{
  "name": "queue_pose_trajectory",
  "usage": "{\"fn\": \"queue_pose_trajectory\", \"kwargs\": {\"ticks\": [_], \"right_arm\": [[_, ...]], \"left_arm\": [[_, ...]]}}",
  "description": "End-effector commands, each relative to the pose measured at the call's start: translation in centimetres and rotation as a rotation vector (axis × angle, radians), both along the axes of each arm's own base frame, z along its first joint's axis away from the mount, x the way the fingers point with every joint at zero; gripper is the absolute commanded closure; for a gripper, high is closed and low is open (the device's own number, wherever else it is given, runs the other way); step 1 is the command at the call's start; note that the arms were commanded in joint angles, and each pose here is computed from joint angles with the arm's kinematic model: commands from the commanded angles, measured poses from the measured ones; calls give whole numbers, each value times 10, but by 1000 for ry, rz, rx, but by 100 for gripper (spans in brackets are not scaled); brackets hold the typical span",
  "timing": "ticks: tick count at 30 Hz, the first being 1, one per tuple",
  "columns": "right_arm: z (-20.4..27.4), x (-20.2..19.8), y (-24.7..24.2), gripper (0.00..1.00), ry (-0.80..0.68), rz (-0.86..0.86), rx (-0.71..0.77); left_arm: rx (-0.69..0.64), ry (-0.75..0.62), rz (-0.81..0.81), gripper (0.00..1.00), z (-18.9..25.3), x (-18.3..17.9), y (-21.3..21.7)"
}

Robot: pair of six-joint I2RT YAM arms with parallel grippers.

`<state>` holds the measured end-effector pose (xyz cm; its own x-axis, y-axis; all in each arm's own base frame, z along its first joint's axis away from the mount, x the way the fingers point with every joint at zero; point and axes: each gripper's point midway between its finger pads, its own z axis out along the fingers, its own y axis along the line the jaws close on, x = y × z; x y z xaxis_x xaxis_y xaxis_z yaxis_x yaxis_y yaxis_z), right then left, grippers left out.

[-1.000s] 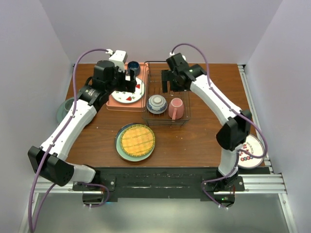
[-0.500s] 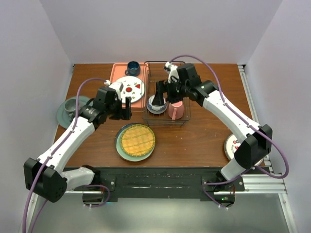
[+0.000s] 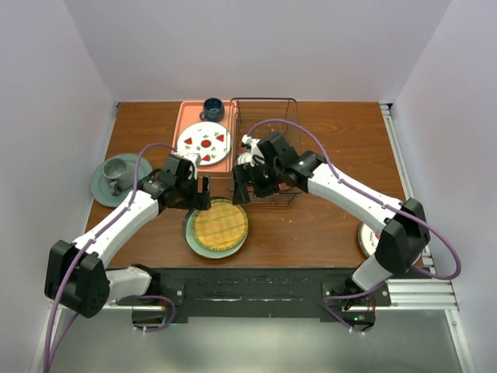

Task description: Load the mixed dishes into the dish rack

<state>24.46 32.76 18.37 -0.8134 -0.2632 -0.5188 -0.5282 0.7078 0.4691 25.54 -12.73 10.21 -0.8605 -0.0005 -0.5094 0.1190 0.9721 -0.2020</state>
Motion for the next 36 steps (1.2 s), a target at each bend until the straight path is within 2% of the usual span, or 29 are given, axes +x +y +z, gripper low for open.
{"fn": "queue_pose_trajectory", "kwargs": {"ticks": [1, 6, 11, 17, 21, 25, 26, 29, 32, 36], "right_arm": [[-25, -12, -3, 13, 45, -73, -89], [-61, -22, -3, 19, 82, -106, -146], [-91, -14, 1, 26, 83, -202, -151], [-100, 4, 27, 30, -10, -281, -31], [-118, 0, 30, 31, 9, -297, -42], [-135, -6, 20, 33, 20, -312, -102], [-137, -8, 18, 34, 24, -315, -110], [-147, -19, 3, 38, 50, -331, -150], [-152, -29, -11, 45, 66, -352, -168], [-154, -40, -30, 55, 78, -370, -207]], "left_arm": [[-40, 32, -10, 15, -11, -4, -7], [-50, 51, -17, 17, -18, -8, -8], [-70, 85, 4, 20, -23, -13, -10], [-108, 153, 14, 23, -36, -29, -15], [-130, 167, 4, 26, -38, -34, -18], [-173, 170, -11, 38, -38, -41, -23], [-180, 167, -14, 44, -38, -42, -23], [-198, 173, -19, 52, -39, -47, -25], [-206, 170, -21, 57, -38, -51, -24], [-209, 158, -22, 59, -34, -53, -23]]}}
